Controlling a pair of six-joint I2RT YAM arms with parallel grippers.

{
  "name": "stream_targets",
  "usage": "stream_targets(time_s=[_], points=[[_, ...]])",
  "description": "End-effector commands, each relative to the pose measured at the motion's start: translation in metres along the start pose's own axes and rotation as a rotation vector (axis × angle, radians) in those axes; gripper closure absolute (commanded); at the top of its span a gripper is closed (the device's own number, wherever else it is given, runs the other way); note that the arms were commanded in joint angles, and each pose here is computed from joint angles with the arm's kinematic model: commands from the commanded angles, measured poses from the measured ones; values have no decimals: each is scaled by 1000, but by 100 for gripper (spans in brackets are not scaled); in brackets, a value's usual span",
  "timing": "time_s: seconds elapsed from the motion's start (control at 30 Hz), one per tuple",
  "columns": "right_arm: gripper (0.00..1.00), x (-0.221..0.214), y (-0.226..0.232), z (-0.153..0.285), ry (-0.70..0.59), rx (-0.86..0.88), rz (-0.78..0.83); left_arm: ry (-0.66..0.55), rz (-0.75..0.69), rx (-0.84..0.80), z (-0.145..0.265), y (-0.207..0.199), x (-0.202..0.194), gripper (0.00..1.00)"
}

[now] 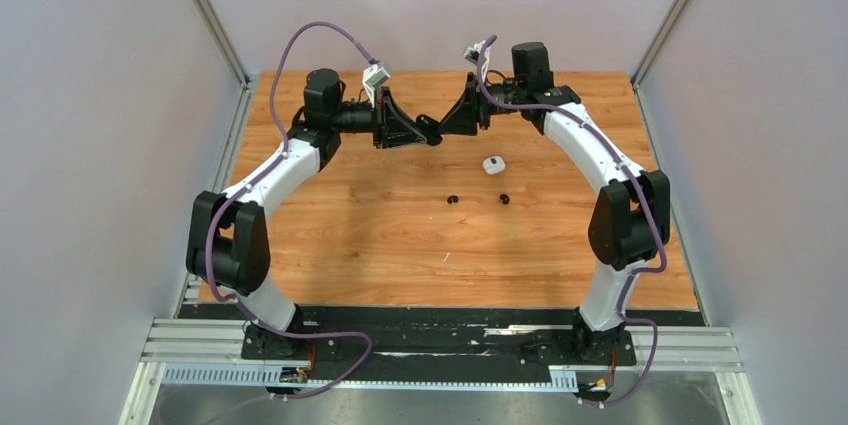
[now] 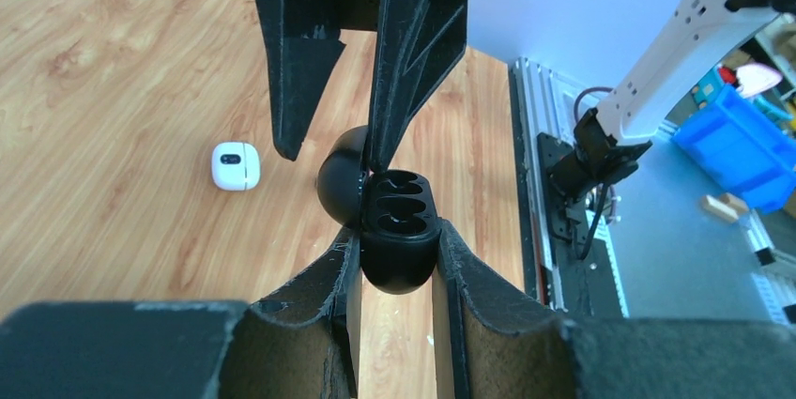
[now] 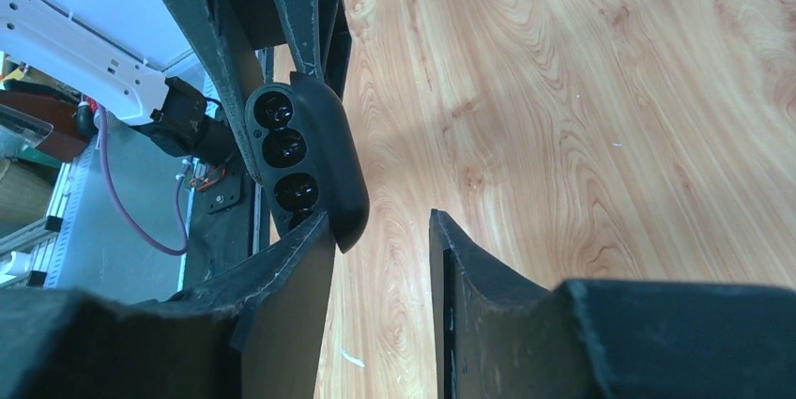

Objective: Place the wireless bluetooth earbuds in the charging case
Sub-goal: Open the charging case.

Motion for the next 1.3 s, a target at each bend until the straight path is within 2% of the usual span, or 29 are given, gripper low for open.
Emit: stream_targets(time_s=[0.0, 0.1, 0.17, 0.23, 0.3, 0.33, 0.37, 0.4, 0.43, 0.47, 0.5, 0.53, 0.57, 0.6, 0.67, 0.77, 1.03, 1.27], points=[[62, 14, 13, 6, -32, 26, 48, -70, -36, -42, -3, -15, 22, 100], [82, 16, 12, 6, -36, 26, 51, -68, -24, -46, -3, -15, 20, 100], [89, 19, 12, 5, -45, 31, 57, -62, -18, -47, -3, -15, 17, 100], [99, 25, 11, 5, -58, 38, 66, -55, -6, -29, -3, -11, 13, 100], [100, 28, 9, 5, -63, 28, 91, -45, 14, 5, -2, -4, 8, 97], [100, 29, 7, 5, -62, 16, 108, -48, 3, 30, -2, 0, 9, 89], [100, 30, 5, 6, -61, 6, 131, -32, 50, 58, -1, 4, 3, 83], [100, 31, 4, 7, -55, -2, 163, -38, 45, 98, -1, 9, 7, 65], [100, 31, 4, 8, -43, -11, 196, -4, 121, 131, 1, 12, -3, 50], [100, 31, 2, 10, -29, -20, 239, 7, 81, 152, 2, 14, 3, 45], [100, 30, 2, 12, -13, -28, 280, 61, 178, 175, 6, 13, -11, 40], [100, 29, 2, 14, 3, -33, 339, 78, 131, 166, 7, 8, -1, 38], [100, 28, 3, 16, 19, -40, 398, 127, 207, 178, 11, 4, -12, 33], [100, 27, 3, 18, 33, -47, 451, 140, 173, 151, 12, -2, -2, 31], [100, 22, 5, 21, 62, -56, 556, 202, 259, 115, 18, -15, -6, 27], [100, 11, 11, 19, 113, -51, 709, 243, 298, 94, 17, -14, 3, 19], [100, 0, 33, 6, 179, -15, 887, 272, 537, 106, 6, 8, 2, 20], [100, 1, 32, -3, 208, -21, 923, 269, 651, 92, 1, 10, 1, 30]])
Point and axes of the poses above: each gripper's point midway between its finger pads, its own z axis back along the fingers, its own y axis along the line the jaws close on, x = y × z, the point moved 2 cm from there along z, back along the fingers, and after that the axes turned 14 degrees about z, right-handed, at the moved point
